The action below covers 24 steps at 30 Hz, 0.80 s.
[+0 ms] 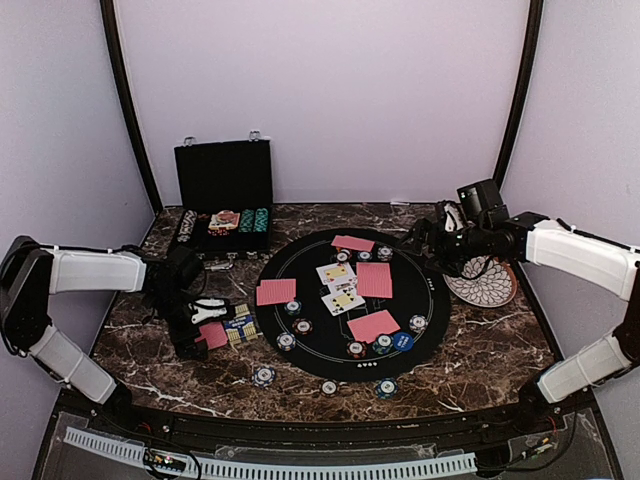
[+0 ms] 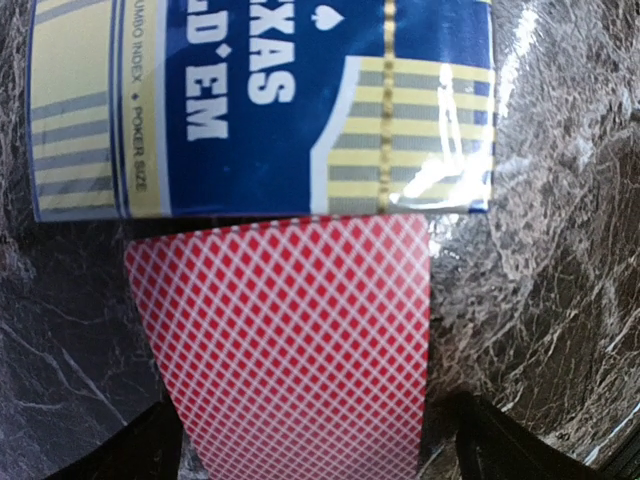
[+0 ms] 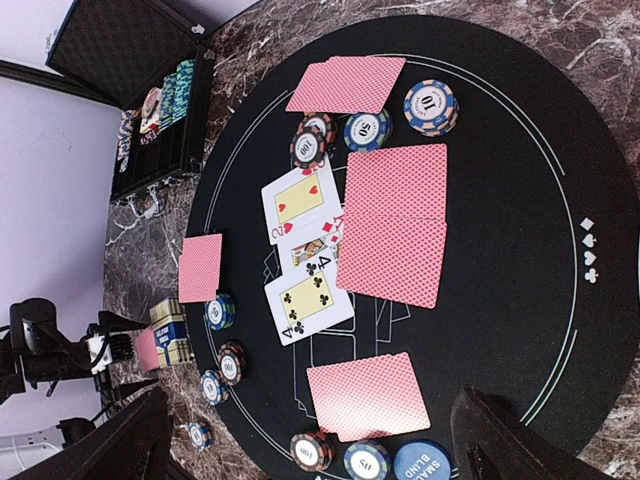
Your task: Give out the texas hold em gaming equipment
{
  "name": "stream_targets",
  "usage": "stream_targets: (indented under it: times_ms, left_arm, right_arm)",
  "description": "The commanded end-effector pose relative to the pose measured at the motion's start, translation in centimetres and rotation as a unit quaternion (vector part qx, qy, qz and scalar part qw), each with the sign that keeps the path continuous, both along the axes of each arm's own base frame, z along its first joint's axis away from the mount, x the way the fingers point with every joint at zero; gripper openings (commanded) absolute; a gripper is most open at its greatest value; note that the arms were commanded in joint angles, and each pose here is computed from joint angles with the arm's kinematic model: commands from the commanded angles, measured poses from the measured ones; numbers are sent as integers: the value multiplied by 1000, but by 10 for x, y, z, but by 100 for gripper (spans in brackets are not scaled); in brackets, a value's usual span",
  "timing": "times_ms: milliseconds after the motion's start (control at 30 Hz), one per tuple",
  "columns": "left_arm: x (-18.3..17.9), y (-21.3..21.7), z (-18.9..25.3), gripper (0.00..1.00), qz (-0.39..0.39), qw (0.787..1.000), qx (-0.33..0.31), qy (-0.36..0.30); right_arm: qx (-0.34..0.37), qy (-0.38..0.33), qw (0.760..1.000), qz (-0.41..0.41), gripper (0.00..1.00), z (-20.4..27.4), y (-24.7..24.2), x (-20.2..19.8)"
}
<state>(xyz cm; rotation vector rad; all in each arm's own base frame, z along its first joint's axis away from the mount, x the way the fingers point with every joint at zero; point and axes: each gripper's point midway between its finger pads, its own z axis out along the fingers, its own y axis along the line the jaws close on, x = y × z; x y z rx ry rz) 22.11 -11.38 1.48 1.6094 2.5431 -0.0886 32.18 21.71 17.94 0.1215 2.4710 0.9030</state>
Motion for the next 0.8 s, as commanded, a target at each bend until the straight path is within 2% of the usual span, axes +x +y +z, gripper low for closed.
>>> stream_targets:
  times_ms: [0, 233, 367, 467, 533, 633, 733, 767]
  left_arm:
    - [-33, 21, -14, 99, -13, 997, 48, 67]
    - [-18, 12, 0, 99, 4, 998, 31, 45]
    - [16, -6, 30, 99, 38, 999, -4, 1]
    - [51, -14, 61, 99, 73, 996, -30, -51]
    - [84, -17, 97, 99, 104, 988, -60, -102]
    - [135, -5, 155, 99, 165, 963, -97, -192]
    - [163, 8, 185, 99, 195, 936, -117, -267]
    - [167, 23, 183, 99, 212, 930, -102, -282]
  right_arm:
    - [17, -22, 1000, 1, 98, 15, 4, 0]
    - [17, -27, 999, -1, 98, 19, 3, 0]
    - [-5, -37, 999, -13, 98, 16, -5, 2]
    - [-55, -62, 995, -53, 99, 15, -27, 10]
    - [-93, -92, 987, -93, 99, 19, -48, 16]
    - [-131, -145, 971, -140, 99, 33, -74, 22]
    - [-175, -203, 945, -186, 98, 45, -102, 24]
    - [-192, -219, 935, -203, 98, 48, -112, 24]
